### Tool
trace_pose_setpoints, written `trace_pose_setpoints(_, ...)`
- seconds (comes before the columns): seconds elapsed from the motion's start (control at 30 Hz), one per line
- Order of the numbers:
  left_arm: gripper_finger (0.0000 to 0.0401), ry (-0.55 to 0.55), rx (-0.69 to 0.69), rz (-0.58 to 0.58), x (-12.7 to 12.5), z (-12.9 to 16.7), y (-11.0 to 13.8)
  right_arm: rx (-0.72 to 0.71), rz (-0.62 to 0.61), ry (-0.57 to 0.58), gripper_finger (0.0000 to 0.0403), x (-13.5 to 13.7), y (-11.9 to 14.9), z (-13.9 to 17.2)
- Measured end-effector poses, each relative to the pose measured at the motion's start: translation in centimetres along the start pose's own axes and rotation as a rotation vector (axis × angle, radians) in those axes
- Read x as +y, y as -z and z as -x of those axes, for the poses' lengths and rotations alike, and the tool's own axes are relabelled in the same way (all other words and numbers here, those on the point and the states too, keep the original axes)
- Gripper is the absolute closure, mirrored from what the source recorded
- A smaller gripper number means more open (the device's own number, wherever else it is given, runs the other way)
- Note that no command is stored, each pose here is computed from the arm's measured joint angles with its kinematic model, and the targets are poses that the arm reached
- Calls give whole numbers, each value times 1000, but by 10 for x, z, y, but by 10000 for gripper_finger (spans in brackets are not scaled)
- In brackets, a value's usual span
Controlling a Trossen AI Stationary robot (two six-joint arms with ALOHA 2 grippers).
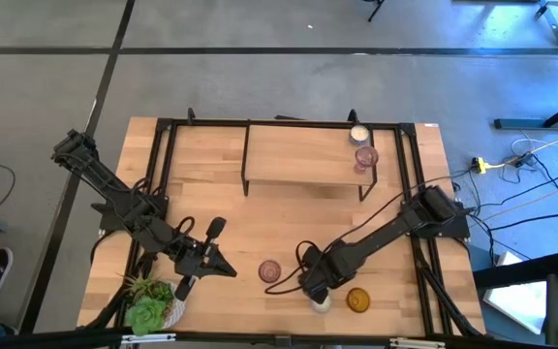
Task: Pick & Place candle stick holders
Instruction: Put the yellow candle on the shelf
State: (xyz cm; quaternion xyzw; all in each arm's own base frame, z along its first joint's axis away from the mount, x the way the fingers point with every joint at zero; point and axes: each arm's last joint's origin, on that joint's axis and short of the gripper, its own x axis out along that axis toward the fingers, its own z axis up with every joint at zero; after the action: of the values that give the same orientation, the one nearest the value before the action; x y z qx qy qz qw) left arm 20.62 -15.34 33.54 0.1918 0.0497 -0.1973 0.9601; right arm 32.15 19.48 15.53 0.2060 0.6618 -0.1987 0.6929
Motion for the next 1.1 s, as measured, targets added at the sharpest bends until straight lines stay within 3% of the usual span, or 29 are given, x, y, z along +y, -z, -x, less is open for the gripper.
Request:
trace_pose_setpoints(0.2,397,0,0,0,0,0,0,28,-11,16,23,2,0,-13)
trace_pose_setpoints(0.47,397,0,0,0,0,0,0,14,-11,-32,23,7,-1,-14)
trace_pose_setpoints(0.73,397,0,0,0,0,0,0,25,-46,-10,27,6,2,-13)
trace_pose_setpoints(0.9,397,0,0,0,0,0,0,31,-54,7,60,5,3,-13)
trace_pose_setpoints(1.1,397,0,0,0,0,0,0,27,-41,12,136,4,3,-13)
